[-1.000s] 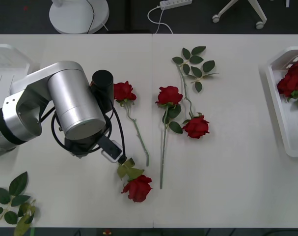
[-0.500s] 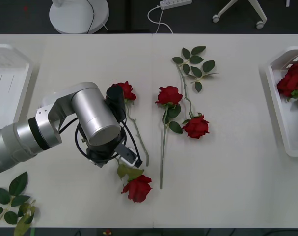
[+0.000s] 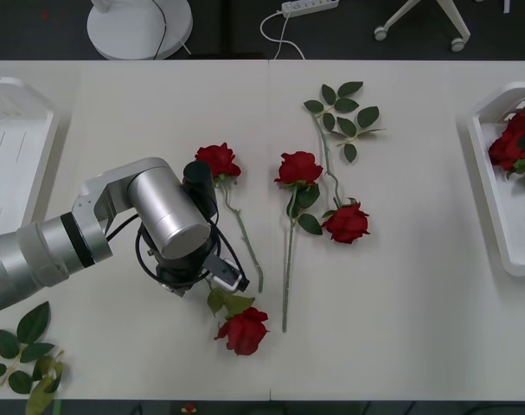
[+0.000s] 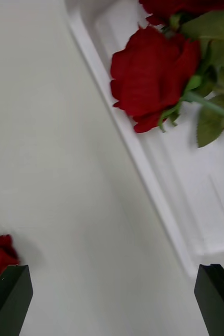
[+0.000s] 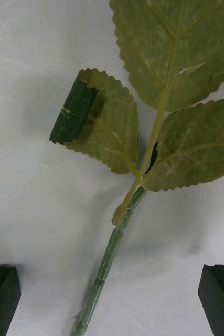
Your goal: Place the red flowers into the right box and the blue flowers into the left box. If a person shows an open palm, hand one flower to the person first, then continue sorting.
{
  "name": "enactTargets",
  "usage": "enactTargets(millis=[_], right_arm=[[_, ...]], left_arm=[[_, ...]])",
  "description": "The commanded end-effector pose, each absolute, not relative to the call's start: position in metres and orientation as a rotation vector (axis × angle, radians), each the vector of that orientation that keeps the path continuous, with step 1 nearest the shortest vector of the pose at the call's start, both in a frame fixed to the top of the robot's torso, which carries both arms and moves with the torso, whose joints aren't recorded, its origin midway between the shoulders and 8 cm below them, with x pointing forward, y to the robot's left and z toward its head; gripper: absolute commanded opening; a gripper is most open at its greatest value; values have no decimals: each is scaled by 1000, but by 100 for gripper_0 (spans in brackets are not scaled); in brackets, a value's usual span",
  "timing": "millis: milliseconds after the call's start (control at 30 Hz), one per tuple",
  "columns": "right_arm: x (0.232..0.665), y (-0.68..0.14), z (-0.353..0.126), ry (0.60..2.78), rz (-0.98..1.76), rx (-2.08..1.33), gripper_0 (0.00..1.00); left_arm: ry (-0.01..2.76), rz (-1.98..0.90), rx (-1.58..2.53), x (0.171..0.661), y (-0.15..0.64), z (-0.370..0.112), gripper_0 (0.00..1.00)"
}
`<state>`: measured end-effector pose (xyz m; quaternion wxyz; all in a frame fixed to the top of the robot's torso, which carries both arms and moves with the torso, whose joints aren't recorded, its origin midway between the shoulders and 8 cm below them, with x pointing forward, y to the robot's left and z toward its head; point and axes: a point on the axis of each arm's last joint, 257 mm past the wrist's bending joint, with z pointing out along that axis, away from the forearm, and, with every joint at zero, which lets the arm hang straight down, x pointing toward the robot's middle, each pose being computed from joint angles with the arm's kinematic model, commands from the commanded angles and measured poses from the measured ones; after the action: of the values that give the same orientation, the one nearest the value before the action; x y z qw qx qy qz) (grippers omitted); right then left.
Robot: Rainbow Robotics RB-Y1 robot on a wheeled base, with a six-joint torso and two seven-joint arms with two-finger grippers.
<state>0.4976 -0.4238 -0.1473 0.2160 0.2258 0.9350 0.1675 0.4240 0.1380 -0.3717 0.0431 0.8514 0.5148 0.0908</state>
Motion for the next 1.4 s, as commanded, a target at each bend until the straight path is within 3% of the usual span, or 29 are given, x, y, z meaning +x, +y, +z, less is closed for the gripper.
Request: enactTargets(millis=[33,100,167,233,400,433,467,633,767,833,1200,1400], right_arm=[[503,-381,-109,2520,656,851,96],[503,-366,-106,2497,721,960,98],[502,-348,-104,2452,797,1150,100],[500,-331,-105,2412,849,1293,100],[500,-285,-114,2249,977,1696,100],[500,-274,-117,2202,1001,1780,100],[500,-262,-121,2158,1020,1848,100],[509,-229,-134,1943,1065,2075,100],[518,-215,-143,1824,1070,2190,100],[523,-208,-146,1754,1085,2264,100],[556,-164,-162,1524,1157,2566,100],[562,-148,-197,1493,1071,2617,100]], left_arm=[[1498,250,2629,418,126,-383,100],[1500,248,2622,416,128,-386,100],[1500,259,2618,417,129,-389,59],[1513,264,2617,416,134,-395,43],[1579,253,2577,421,148,-409,40],[1588,247,2565,422,148,-412,30],[1592,244,2558,421,150,-414,29],[1613,249,2535,423,159,-421,28],[1626,252,2522,424,163,-425,6],[1623,263,2524,425,165,-425,1],[1637,311,2507,436,181,-414,0],[1665,229,2504,425,184,-363,0]])
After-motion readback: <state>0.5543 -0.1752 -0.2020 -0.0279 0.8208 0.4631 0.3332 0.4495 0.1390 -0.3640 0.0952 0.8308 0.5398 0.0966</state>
